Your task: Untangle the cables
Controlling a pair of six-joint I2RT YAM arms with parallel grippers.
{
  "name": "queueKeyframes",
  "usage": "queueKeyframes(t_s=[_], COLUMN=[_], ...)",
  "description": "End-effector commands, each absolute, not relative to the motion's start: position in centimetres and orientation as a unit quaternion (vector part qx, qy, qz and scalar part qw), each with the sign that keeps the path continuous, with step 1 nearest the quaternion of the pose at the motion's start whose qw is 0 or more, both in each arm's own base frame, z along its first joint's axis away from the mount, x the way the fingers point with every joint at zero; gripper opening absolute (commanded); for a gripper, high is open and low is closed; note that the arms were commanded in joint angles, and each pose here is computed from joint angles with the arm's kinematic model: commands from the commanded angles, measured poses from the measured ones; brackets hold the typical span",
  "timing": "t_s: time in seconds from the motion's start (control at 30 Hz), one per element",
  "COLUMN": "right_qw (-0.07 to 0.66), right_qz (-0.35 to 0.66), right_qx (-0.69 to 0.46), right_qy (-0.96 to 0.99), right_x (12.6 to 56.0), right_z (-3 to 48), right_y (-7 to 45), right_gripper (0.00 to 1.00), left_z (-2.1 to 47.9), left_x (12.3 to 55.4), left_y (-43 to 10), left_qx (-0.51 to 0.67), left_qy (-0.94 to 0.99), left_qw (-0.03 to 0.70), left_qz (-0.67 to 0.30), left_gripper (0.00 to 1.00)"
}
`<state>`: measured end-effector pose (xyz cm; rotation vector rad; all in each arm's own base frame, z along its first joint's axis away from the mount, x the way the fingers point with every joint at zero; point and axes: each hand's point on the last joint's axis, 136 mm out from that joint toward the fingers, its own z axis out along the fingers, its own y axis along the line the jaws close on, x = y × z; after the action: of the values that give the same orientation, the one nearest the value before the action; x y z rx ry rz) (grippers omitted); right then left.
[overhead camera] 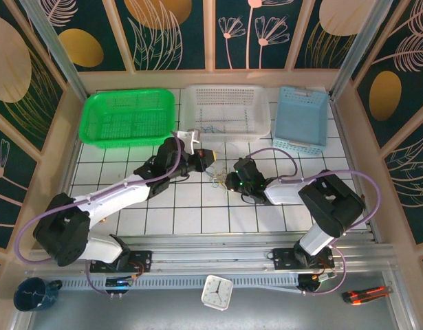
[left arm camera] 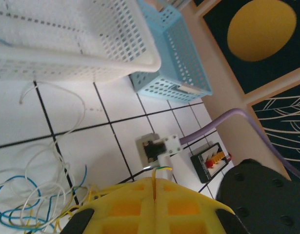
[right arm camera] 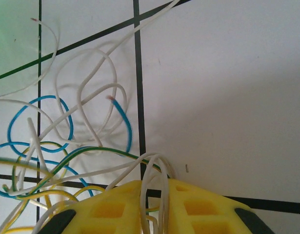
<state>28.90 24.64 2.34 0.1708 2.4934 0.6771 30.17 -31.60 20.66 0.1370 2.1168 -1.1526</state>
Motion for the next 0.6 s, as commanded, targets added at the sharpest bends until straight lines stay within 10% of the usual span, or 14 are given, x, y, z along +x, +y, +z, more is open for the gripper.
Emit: queueKeyframes(t_s=[0.0, 0.57], right_qw=[0.262, 0.334], right_qz=[0.238, 0.346], right_qx=[0.058, 0.055], right_qy=[0.934, 0.875], right_x=[28.9, 31.9], right_z=[2.2, 16.5], right_y=[24.3, 23.5], right_gripper=[0.21, 0.51], left_z=[21.3, 23.2], left_x=[29.9, 29.7], left_y=[-31.4, -27.8], left_qx=[0.073, 0.066], left_qy=[0.816, 0.742], left_qw=[0.371, 0.508], left_qz=[-0.437, -0.432], left_gripper=[0.0, 0.0])
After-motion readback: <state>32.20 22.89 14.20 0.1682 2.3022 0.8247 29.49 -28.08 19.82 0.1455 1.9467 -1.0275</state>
